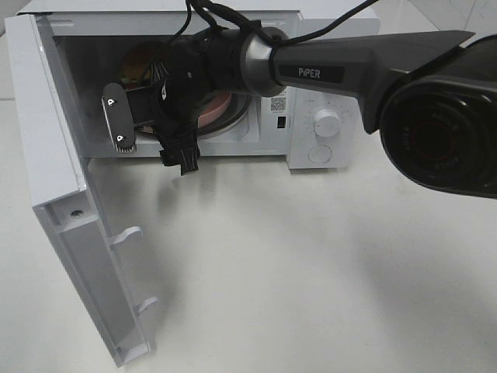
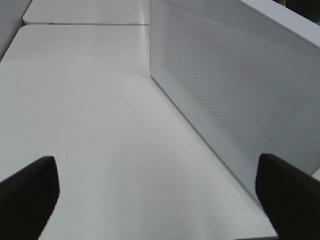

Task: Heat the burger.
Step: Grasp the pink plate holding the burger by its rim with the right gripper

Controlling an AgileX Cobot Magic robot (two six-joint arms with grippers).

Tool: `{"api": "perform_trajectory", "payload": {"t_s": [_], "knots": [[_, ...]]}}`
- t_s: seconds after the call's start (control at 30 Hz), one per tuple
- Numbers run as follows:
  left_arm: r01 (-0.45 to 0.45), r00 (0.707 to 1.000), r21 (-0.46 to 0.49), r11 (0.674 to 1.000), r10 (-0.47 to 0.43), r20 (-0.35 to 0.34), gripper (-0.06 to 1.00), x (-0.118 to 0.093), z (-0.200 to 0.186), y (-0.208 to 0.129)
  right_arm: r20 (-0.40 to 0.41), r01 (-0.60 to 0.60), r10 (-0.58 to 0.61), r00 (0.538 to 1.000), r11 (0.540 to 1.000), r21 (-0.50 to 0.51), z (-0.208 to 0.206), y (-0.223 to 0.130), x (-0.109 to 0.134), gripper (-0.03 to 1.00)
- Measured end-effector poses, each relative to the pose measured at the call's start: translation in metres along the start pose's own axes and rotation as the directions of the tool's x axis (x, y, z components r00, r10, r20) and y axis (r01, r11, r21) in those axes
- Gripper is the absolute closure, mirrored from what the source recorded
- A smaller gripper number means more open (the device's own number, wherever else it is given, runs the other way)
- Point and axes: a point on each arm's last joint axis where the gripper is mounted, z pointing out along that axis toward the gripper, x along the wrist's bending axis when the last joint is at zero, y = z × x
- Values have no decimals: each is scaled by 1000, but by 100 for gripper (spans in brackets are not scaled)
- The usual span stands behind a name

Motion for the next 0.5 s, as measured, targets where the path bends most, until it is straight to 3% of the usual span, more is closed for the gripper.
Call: {"api": "perform_trajectory", "payload": {"t_s": [0.5], "knots": [[0,1000,0,1000,0,0,-4,0,0,0,-8,-83,83,997,996,-40,5,0,-2,18]]}}
